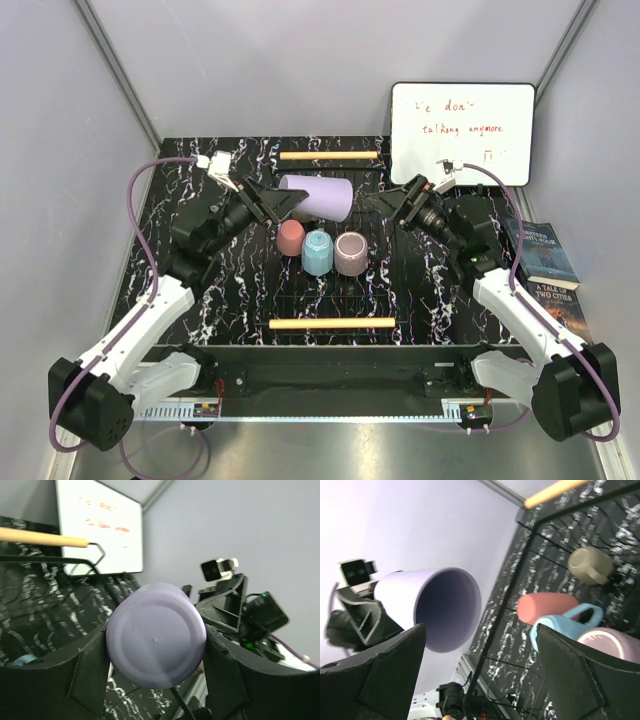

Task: Unload the cups from the dish rack

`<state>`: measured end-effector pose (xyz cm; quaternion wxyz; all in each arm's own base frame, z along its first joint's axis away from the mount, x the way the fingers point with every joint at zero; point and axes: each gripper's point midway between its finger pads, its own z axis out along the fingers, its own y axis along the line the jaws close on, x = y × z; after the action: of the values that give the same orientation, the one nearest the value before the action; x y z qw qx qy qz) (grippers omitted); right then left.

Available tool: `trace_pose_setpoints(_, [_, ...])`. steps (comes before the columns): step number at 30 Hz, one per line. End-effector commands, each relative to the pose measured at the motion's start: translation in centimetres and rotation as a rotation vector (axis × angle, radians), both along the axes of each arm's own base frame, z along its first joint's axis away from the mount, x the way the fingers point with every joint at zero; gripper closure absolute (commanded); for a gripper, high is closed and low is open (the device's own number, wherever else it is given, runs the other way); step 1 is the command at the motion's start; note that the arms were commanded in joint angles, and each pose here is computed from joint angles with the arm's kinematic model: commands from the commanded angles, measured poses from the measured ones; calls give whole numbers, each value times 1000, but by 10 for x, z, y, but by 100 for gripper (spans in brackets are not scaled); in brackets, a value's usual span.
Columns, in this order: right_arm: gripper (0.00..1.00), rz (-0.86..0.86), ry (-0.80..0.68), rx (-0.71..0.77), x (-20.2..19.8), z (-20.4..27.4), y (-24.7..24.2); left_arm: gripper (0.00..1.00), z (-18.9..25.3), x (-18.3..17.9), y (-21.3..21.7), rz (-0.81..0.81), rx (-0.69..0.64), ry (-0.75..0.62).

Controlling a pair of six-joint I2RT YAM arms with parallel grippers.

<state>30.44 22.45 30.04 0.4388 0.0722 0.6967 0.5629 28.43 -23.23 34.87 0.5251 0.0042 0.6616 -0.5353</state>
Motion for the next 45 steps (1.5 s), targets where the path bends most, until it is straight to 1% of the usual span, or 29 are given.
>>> trace_pose_setpoints(1, [4, 106, -161, 98, -23, 49, 8, 100, 41, -27, -13, -170, -113, -145])
trace_pose_setpoints(2, [5, 115, -172, 104, -26, 53, 9, 100, 39, -26, -14, -176, -117, -142])
trace_pose_setpoints(3, [9, 126, -192, 116, -28, 59, 9, 100, 38, -27, -15, -191, -124, -138])
trace_pose_setpoints(6, [13, 150, -216, 145, -33, 67, 11, 100, 29, -23, -20, -210, -135, -112])
trace_pose_setpoints(13, [14, 202, -253, 154, -44, 78, 18, 100, 20, -16, -23, -212, -140, -88])
trace_pose_setpoints(18, [15, 277, -255, 150, -51, 81, 39, 100, 18, -15, -27, -234, -154, -76])
trace_pose_setpoints(22, [20, 323, -241, 147, -51, 77, 55, 100, 16, -17, -29, -254, -161, -69])
trace_pose_setpoints(26, [39, 336, -231, 154, -47, 72, 66, 100, 8, -20, -29, -263, -157, -51])
trace_pose_setpoints(28, [61, 341, -227, 156, -47, 71, 69, 100, 3, -20, -29, -266, -154, -42])
trace_pose_setpoints(30, [75, 349, -215, 162, -44, 68, 73, 100, 0, -21, -30, -270, -155, -33])
trace_pose_setpoints(33, [79, 373, -204, 180, -45, 65, 80, 100, -4, -22, -31, -280, -156, -22])
trace_pose_setpoints(34, [85, 381, -194, 182, -45, 62, 83, 100, -7, -22, -31, -281, -154, -12])
trace_pose_setpoints(36, [99, 383, -174, 193, -44, 58, 84, 100, -9, -22, -32, -283, -152, -8])
trace_pose_setpoints(37, [100, 382, -171, 195, -45, 57, 84, 100, -10, -23, -32, -287, -147, -4])
trace_pose_setpoints(38, [100, 373, -162, 191, -45, 53, 82, 97, -11, -23, -32, -286, -139, -3])
trace_pose_setpoints(39, [100, 356, -161, 183, -44, 52, 80, 90, -12, -22, -32, -280, -126, 0])
trace_pose_setpoints(40, [100, 346, -180, 175, -49, 57, 76, 66, -15, -19, -31, -263, -92, 6])
trace_pose_setpoints(41, [100, 327, -164, 131, -48, 49, 75, 52, -10, -19, -29, -248, -79, -8])
trace_pose_setpoints(42, [100, 301, -169, 112, -47, 49, 71, 36, -11, -18, -27, -233, -64, -9])
trace_pose_setpoints(43, [100, 276, -221, 86, -52, 58, 64, 9, -13, -15, -26, -215, -28, 1])
trace_pose_setpoints(44, [100, 256, -183, 49, -52, 50, 61, 1, -9, -13, -22, -182, -19, -5])
trace_pose_setpoints(45, [100, 220, -186, 30, -51, 50, 56, 1, -9, -11, -19, -164, -3, 1])
